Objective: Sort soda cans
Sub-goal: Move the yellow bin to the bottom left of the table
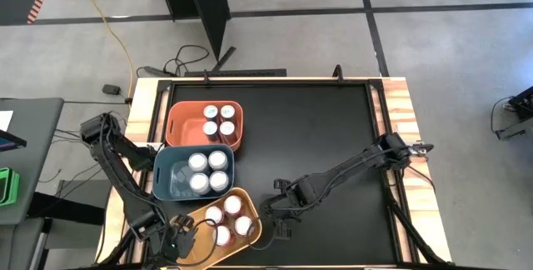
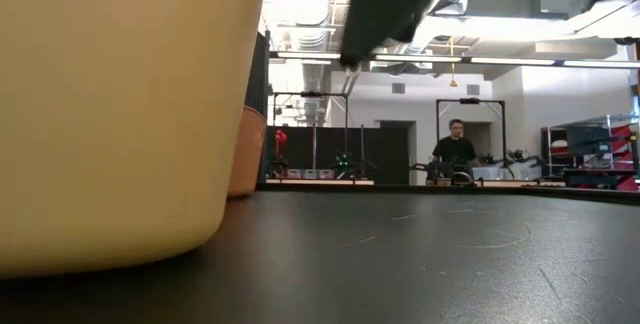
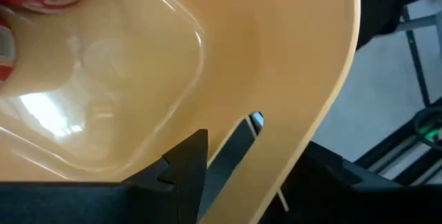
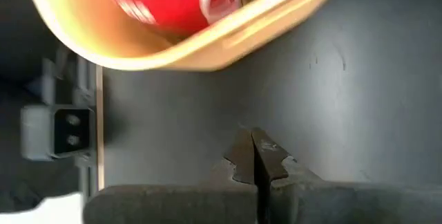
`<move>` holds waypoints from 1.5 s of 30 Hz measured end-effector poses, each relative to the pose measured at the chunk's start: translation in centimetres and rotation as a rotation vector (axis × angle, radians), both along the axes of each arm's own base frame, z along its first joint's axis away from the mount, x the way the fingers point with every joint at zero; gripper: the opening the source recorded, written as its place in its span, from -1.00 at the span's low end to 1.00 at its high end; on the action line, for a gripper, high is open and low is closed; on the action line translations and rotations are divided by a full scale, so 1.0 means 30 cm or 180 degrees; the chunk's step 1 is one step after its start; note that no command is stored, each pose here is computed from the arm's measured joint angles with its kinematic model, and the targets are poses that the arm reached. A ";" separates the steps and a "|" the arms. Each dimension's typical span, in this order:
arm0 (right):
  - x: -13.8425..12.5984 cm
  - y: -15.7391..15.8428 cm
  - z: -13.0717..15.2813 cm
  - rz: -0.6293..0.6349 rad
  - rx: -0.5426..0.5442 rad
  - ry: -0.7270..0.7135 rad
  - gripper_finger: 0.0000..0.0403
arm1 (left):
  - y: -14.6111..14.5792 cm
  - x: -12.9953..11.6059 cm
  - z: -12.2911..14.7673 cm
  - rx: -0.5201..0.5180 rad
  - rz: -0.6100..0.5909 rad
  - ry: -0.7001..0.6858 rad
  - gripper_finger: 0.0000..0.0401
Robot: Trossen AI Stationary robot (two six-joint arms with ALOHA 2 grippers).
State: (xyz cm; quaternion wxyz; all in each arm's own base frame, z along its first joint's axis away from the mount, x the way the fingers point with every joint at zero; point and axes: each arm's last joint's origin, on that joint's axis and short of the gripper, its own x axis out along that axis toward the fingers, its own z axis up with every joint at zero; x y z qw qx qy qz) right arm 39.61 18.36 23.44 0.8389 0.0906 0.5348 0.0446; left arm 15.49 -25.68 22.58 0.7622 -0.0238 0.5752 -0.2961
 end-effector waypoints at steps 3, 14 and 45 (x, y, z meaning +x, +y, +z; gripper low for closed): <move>0.006 0.004 -0.030 0.0020 0.0000 0.0096 -1.00 | 0.001 -0.002 -0.001 0.0031 0.0040 -0.0004 -0.11; 0.014 -0.001 -0.031 0.0021 -0.0021 0.0033 -1.00 | 0.009 0.008 -0.002 0.0080 0.0067 -0.0043 -0.11; 0.040 -0.023 -0.023 0.0129 -0.0082 -0.0172 -1.00 | 0.048 0.030 -0.014 0.0164 0.0696 0.0413 0.60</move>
